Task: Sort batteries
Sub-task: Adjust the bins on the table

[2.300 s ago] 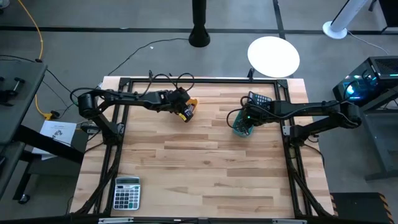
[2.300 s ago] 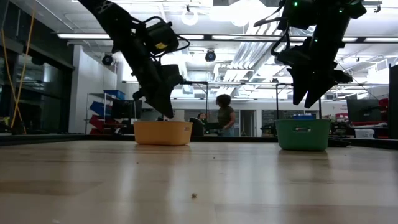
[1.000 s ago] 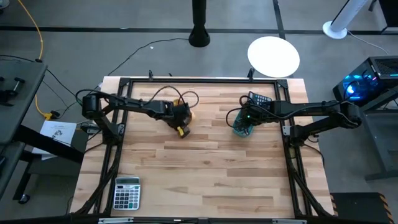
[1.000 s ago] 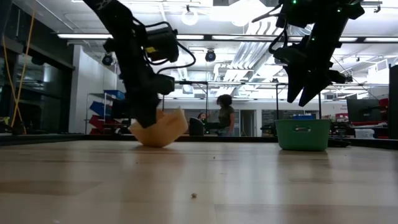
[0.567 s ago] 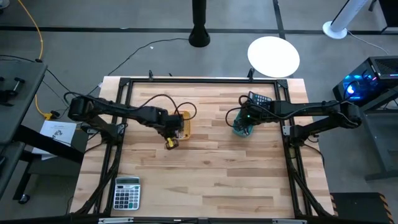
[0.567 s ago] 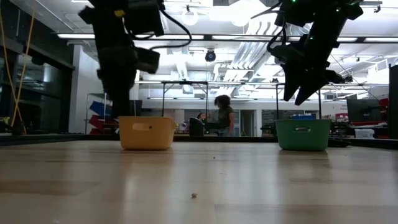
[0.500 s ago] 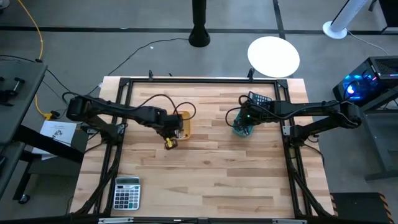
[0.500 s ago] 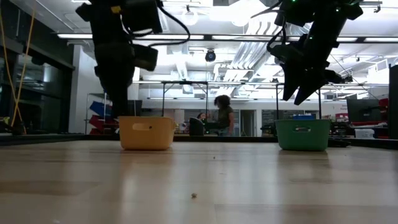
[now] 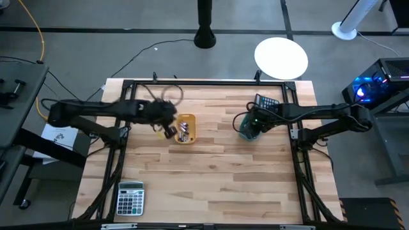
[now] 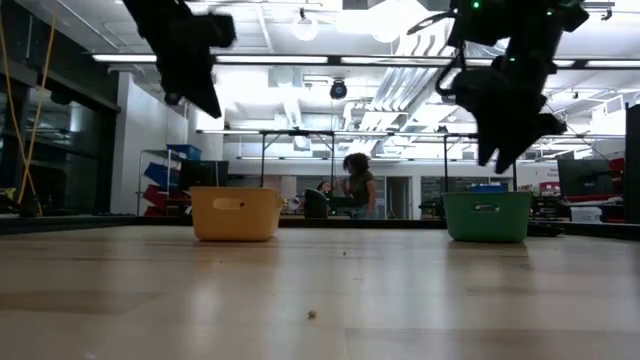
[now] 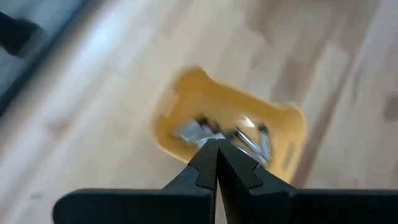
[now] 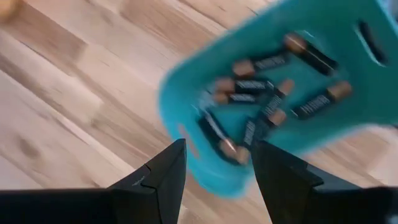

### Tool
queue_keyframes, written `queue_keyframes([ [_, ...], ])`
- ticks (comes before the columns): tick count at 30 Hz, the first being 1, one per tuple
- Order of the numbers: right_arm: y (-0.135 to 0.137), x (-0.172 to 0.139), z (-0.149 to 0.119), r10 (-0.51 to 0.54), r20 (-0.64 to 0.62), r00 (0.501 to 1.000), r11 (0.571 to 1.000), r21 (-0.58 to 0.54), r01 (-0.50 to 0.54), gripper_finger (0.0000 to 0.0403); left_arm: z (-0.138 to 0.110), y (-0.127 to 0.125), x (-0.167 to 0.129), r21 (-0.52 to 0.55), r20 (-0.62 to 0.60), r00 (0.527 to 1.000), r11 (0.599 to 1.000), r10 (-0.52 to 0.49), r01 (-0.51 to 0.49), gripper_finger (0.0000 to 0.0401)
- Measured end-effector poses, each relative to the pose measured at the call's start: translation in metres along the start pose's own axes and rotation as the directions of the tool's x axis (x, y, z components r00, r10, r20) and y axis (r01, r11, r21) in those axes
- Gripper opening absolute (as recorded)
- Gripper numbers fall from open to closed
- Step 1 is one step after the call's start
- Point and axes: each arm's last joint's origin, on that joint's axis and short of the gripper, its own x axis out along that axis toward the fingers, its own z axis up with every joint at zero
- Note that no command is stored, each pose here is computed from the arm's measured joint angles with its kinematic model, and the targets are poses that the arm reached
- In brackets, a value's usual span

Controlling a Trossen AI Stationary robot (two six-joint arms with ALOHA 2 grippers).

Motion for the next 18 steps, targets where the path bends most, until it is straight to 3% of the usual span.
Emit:
queue_keyframes([
  [7, -0.019, -0.01, -0.013, -0.237, -0.064, 0.969, 0.97, 0.03, 0.24, 0.0159, -0.015, 0.027, -0.033, -0.067, 0.193, 0.974, 0.992, 0.121, -0.109, 0.0],
  [9, -0.025, -0.011, -0.011, -0.303, -0.034, 0.952, 0.951, 0.058, 0.305, 0.0128, -0.024, 0.033, -0.034, -0.124, 0.228, 0.966, 0.988, 0.124, -0.098, 0.0],
  [13, -0.038, -0.011, 0.002, -0.399, 0.048, 0.916, 0.909, 0.154, 0.387, 0.0025, -0.045, 0.039, -0.027, -0.237, 0.271, 0.956, 0.97, 0.116, -0.051, 0.0],
  [18, -0.06, -0.009, 0.02, -0.496, 0.051, 0.867, 0.842, 0.273, 0.465, 0.0008, -0.073, 0.042, -0.011, -0.326, 0.215, 0.967, 0.944, 0.133, -0.057, 0.0],
])
